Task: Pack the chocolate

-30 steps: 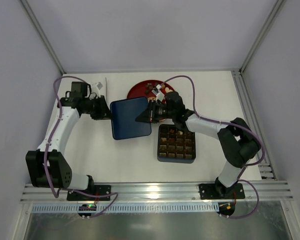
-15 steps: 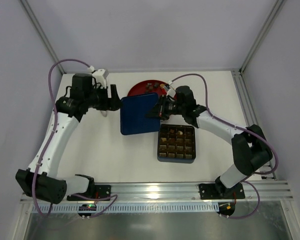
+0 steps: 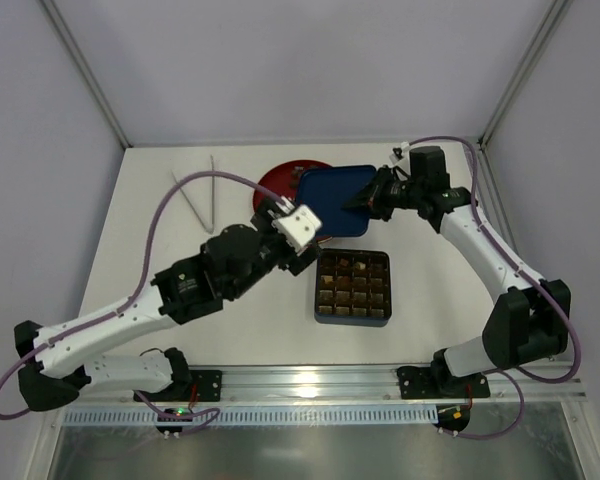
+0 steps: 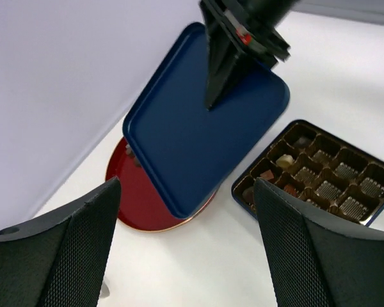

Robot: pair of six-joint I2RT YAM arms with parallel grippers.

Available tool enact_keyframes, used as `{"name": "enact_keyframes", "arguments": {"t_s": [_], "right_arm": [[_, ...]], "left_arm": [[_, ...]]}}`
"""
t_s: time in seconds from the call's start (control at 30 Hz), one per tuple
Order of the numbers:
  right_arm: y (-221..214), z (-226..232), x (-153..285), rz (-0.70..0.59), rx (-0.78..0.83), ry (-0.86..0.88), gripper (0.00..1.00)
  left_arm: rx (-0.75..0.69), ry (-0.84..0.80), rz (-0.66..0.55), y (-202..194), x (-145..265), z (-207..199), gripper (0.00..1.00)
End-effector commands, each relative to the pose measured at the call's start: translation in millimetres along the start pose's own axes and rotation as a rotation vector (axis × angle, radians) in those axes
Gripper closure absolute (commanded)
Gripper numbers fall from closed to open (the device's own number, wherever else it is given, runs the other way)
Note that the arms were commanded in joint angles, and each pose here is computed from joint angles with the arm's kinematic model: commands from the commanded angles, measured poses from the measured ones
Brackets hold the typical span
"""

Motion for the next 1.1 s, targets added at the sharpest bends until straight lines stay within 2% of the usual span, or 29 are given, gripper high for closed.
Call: {"name": "enact_keyframes", "arguments": {"t_s": [0.0, 0.07, 0.17, 0.23, 0.4, 0.53, 0.8, 1.07], "right_arm": [[1, 23, 31, 0.001, -0.003, 0.007, 0.96], [6, 29, 44, -0.017, -0.010, 0.001, 0.96], [15, 36, 58, -0.052, -0.006, -0.010, 0.96], [18, 44, 66, -0.069, -0.004, -0.019, 0.96], [17, 52, 77, -0.061, -0.037, -0.030, 0.96], [12, 59, 86, -0.083, -0.053, -0.027, 0.96], [8, 67, 96, -0.096, -0.086, -0.023, 0.96], [3, 68, 98, -0.096, -0.089, -0.025, 0.96]], "left_arm": [[-0.196, 0.124, -0.217, 22, -4, -5, 0.18], [-0.329, 0.100, -0.285, 20, -7, -26, 0.17], [-0.435, 0.069, -0.299, 8, -15, -45, 0.18], [-0.452, 0.054, -0.377, 14, -15, -50, 0.18], [-0.557, 0.090, -0.369, 3, -33, -56, 0.19], [-0.578, 0.108, -0.419, 9, -43, -51, 0.19], [-0.639, 0.081, -0.419, 9, -60, -53, 0.20], [-0.670, 0.093, -0.449, 14, -74, -58, 0.33]]}}
Point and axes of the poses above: each gripper's point midway between its finger pads, its own x axis back along the fingers, its own z axis along the line the jaws close on, y = z × x, the point moved 7 cm from there along x, back along the fingers, and after that the axes turned 13 degrees about x, right-handed, at the moved point
